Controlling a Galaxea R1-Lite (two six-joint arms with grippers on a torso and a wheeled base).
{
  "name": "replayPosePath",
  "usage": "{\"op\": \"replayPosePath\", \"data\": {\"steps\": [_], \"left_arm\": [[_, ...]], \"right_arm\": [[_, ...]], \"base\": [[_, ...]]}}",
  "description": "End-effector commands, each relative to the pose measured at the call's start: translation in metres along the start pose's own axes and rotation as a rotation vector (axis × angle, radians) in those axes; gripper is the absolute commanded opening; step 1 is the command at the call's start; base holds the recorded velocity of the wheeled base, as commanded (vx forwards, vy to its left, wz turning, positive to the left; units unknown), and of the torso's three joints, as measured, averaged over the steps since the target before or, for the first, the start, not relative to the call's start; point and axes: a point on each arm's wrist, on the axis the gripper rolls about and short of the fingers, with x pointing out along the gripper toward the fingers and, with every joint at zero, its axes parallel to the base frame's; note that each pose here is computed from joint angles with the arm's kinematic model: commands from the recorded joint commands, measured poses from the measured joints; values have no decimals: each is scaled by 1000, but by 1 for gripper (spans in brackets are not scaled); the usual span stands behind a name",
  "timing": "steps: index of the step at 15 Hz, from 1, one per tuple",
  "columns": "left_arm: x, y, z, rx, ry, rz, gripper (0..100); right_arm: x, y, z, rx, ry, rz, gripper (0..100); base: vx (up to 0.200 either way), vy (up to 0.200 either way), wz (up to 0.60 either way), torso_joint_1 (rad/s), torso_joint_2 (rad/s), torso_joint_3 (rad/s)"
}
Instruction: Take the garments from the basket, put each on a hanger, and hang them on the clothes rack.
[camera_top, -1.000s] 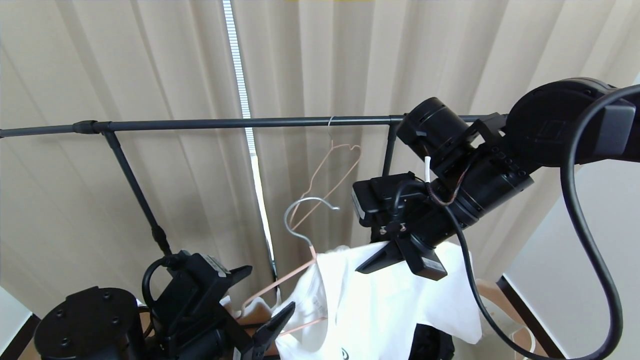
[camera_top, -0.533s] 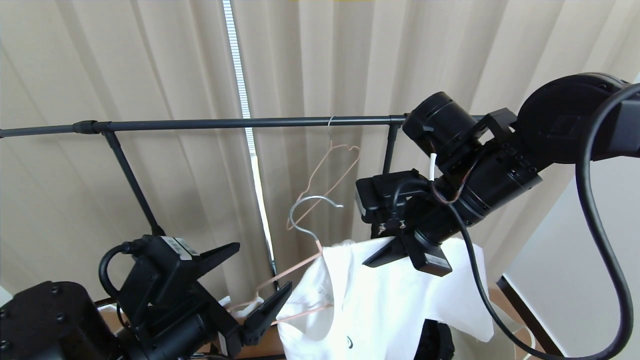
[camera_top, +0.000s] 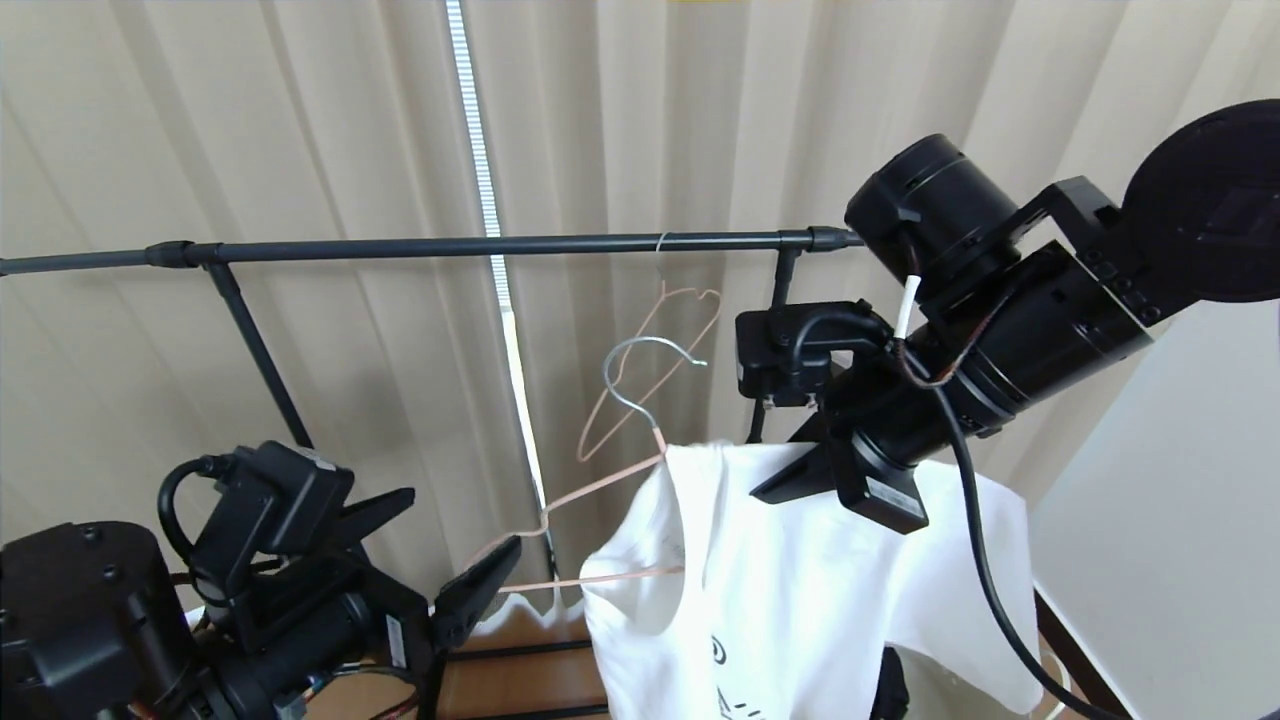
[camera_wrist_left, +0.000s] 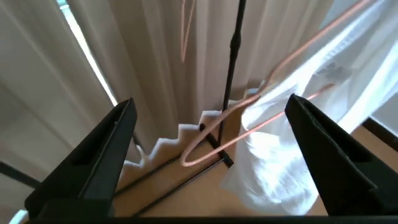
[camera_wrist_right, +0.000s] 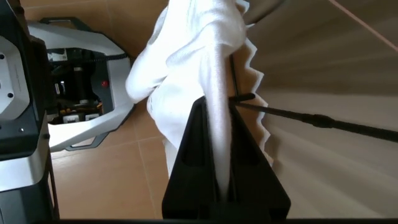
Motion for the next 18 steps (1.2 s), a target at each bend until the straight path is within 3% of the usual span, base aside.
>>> {"op": "replayPosePath", "data": {"steps": [1, 2, 4, 6, 8, 12, 15, 18], "left_arm": [[-7, 2, -1, -41, 72, 28, 100], [-7, 2, -8, -68, 150, 34, 100], [0, -2, -15, -164, 255, 40, 100], [11, -7, -21, -263, 321, 56, 100], [17, -12, -29, -308, 374, 56, 100], [47, -23, -29, -413, 392, 85, 100], [75, -38, -33, -414, 395, 123, 100], [92, -44, -15, -479, 322, 115, 100]], "right_arm": [[-22, 7, -3, 45, -19, -45, 0], [-25, 7, -4, 113, -14, -64, 0], [-26, 7, -3, 168, -35, -92, 0], [-28, 9, -4, 199, -80, -122, 0], [-29, 12, -8, 206, -124, -155, 0], [-28, 16, -11, 198, -161, -178, 0], [-29, 18, -7, 236, -193, -182, 0], [-31, 22, -7, 235, -197, -179, 0]], "base": [[0, 0, 0, 0, 0, 0], [0, 0, 0, 0, 0, 0], [0, 0, 0, 0, 0, 0], [0, 0, 0, 0, 0, 0], [0, 0, 0, 0, 0, 0], [0, 0, 0, 0, 0, 0], [0, 0, 0, 0, 0, 0], [0, 0, 0, 0, 0, 0]]}}
